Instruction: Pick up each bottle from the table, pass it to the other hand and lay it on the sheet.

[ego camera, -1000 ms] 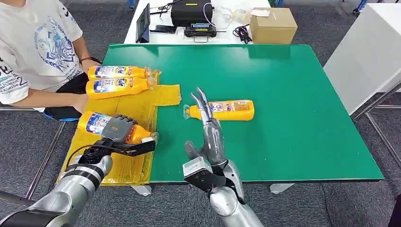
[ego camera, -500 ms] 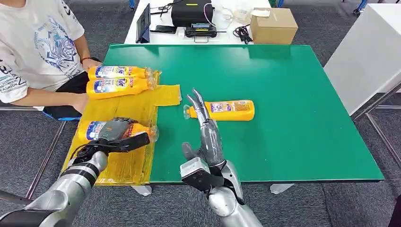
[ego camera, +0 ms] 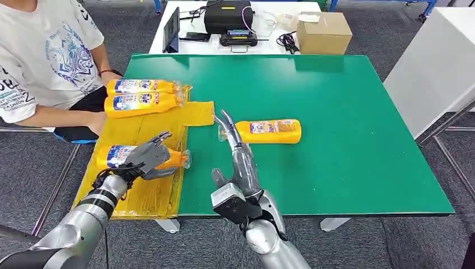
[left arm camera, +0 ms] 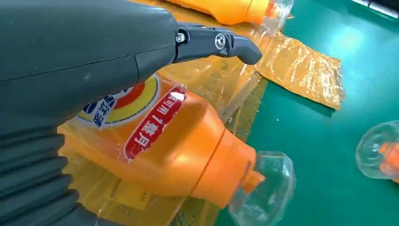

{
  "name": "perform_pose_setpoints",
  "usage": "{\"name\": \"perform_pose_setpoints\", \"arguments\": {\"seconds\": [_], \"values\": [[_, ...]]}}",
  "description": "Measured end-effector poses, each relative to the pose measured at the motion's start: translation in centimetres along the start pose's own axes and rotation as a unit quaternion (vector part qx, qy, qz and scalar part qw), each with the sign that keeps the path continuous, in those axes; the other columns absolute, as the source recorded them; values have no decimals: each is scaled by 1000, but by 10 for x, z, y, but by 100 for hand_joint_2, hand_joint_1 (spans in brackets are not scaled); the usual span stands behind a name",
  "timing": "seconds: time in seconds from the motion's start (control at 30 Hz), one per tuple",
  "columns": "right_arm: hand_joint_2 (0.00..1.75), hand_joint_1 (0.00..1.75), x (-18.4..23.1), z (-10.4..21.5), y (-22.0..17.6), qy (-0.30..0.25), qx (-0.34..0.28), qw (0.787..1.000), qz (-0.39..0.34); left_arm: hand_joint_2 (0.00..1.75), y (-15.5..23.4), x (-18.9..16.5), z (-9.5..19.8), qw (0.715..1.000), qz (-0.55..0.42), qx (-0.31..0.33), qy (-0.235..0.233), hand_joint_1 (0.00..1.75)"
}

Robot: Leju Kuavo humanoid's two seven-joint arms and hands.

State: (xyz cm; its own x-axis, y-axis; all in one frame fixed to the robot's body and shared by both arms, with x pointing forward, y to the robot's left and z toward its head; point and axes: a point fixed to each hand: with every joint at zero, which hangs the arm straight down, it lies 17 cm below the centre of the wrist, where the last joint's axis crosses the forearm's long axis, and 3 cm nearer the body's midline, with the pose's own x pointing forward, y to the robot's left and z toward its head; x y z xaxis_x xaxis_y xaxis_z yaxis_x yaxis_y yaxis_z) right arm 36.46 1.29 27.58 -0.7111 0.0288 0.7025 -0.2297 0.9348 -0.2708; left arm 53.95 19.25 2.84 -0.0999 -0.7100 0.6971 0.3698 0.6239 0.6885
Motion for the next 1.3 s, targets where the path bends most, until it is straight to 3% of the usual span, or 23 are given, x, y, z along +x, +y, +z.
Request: {"name": "perform_pose_setpoints", "arguments": {"seconds": [0.13,0.17,0.4,0.47,0.6,0.77,0.8,0.87,0.93,1.0,1.1,1.3], "values": [[0,0,-3,1,2,4,3,1000,0,0,0,0,0,1000,1,-1,-1,0],[175,0,-4,1,2,5,5,1000,0,0,-1,1,0,1000,3,-2,-1,0],[175,0,-9,2,7,9,12,1000,-5,0,-7,19,6,993,108,-17,-51,0],[175,0,-11,2,9,10,13,1000,-5,0,6,26,9,983,159,40,-80,0],[175,0,-12,3,9,11,9,1000,2,0,68,27,21,950,177,237,-97,0],[175,0,-13,4,10,12,10,1000,5,0,82,33,26,936,185,284,-97,0],[175,0,-13,4,11,12,10,1000,5,175,82,33,27,935,187,286,-98,0],[175,0,-13,4,10,12,9,1000,7,175,85,34,29,931,189,296,-97,0],[175,0,-15,4,9,13,5,1000,23,175,102,26,39,915,192,344,-86,0],[175,0,-20,4,6,23,0,999,48,175,135,15,65,876,188,439,-65,0],[175,0,-34,9,0,45,-7,994,99,175,170,13,100,825,191,529,-57,0],[175,0,-48,19,-35,44,-56,966,247,175,183,21,119,762,346,535,-117,0]]}}
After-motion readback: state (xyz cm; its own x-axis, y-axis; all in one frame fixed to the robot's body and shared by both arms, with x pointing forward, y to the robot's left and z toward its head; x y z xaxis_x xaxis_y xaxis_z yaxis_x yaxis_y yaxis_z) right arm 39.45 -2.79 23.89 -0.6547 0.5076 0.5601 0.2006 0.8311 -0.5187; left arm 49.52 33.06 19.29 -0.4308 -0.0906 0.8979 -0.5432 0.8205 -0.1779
